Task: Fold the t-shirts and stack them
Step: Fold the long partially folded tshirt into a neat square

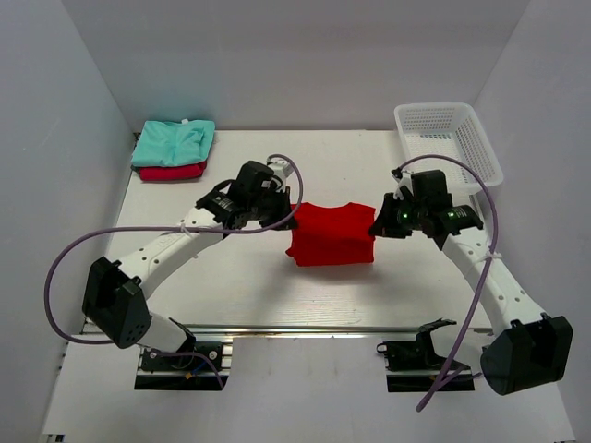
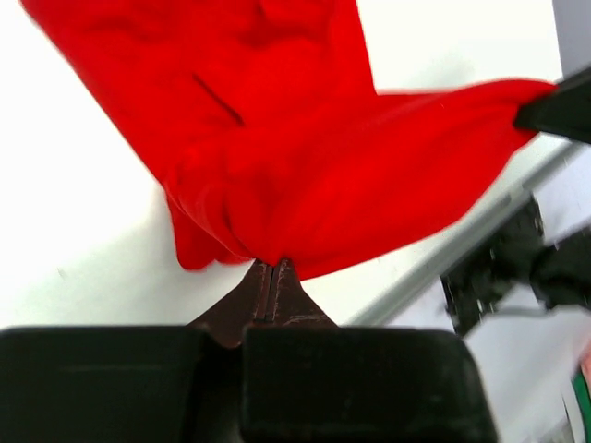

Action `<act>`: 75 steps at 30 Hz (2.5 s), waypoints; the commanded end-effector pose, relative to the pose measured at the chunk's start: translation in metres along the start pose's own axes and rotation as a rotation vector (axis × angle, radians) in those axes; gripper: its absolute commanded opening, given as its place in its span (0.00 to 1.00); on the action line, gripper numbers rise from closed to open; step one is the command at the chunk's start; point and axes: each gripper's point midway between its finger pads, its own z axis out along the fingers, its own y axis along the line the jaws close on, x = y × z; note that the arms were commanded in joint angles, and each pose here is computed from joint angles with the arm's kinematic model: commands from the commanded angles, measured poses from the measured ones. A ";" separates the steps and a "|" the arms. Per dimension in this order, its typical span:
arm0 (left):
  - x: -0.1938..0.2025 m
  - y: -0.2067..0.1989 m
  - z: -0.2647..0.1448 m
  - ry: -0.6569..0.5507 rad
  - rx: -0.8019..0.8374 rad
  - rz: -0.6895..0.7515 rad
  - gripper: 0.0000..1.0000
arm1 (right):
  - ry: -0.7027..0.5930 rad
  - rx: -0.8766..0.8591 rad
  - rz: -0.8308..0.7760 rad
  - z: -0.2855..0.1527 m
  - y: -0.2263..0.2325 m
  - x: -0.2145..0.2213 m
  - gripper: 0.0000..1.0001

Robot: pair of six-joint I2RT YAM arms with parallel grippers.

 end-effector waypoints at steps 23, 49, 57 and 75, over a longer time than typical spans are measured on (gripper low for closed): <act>-0.137 0.061 0.087 -0.226 -0.201 0.045 0.00 | -0.121 0.249 0.049 0.070 -0.064 -0.125 0.00; -0.194 0.106 0.130 -0.302 -0.148 0.083 1.00 | -0.193 0.190 0.031 0.130 -0.096 -0.204 0.90; -0.124 0.024 0.101 -0.150 0.256 0.154 0.93 | -0.193 -0.111 0.021 0.109 -0.037 -0.151 0.90; -0.057 0.064 0.121 0.040 0.122 -0.017 0.78 | -0.117 -0.117 0.060 0.118 -0.042 -0.114 0.90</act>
